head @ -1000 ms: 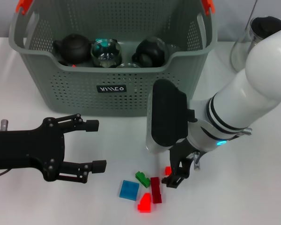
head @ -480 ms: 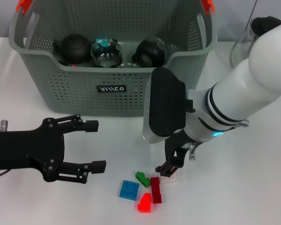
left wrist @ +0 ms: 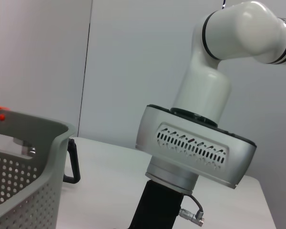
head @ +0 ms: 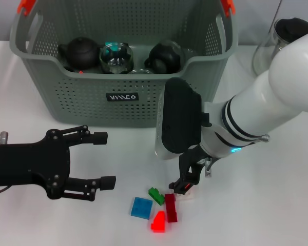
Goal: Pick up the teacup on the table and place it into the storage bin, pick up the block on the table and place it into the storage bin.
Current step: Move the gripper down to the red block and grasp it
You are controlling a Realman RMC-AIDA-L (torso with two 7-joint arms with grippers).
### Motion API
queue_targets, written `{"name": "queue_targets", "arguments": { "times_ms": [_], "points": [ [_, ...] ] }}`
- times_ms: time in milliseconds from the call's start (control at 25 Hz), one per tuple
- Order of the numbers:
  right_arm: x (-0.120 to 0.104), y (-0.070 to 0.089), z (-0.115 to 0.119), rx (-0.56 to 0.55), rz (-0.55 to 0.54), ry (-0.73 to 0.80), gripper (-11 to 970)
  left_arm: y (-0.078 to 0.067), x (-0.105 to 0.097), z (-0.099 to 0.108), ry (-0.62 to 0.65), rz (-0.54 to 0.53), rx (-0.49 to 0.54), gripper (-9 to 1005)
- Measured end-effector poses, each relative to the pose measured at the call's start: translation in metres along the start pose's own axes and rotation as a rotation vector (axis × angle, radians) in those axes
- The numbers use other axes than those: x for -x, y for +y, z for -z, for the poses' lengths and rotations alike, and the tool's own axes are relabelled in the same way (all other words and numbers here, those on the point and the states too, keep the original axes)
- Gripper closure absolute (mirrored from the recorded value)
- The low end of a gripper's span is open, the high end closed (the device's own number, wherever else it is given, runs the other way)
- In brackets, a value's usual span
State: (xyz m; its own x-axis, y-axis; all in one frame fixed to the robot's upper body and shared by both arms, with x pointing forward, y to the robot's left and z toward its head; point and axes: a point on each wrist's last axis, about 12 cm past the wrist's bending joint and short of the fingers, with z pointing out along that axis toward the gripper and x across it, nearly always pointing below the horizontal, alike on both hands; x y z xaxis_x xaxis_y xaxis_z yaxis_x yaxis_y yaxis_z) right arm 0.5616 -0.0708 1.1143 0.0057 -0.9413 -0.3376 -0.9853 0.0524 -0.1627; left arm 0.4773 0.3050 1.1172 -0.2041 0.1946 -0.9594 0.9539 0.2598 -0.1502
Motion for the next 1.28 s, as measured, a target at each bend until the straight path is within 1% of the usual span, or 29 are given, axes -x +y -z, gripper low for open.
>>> {"name": "queue_targets", "arguments": {
  "times_ms": [360,960,1160,1280],
  "points": [
    [-0.005,0.000,-0.004,0.003,-0.015,0.011,36,0.000,0.000,0.000,-0.002,0.000,0.000,61],
    [-0.009,-0.003,-0.001,-0.004,-0.036,0.022,38,-0.001,-0.001,-0.001,-0.004,0.002,-0.001,61],
    [-0.012,-0.005,0.001,-0.025,-0.046,0.059,38,-0.001,-0.001,-0.001,-0.004,0.002,-0.002,61],
    [-0.012,-0.004,0.006,-0.031,-0.052,0.050,39,-0.001,-0.001,-0.001,-0.004,0.002,-0.002,61]
  ]
}}
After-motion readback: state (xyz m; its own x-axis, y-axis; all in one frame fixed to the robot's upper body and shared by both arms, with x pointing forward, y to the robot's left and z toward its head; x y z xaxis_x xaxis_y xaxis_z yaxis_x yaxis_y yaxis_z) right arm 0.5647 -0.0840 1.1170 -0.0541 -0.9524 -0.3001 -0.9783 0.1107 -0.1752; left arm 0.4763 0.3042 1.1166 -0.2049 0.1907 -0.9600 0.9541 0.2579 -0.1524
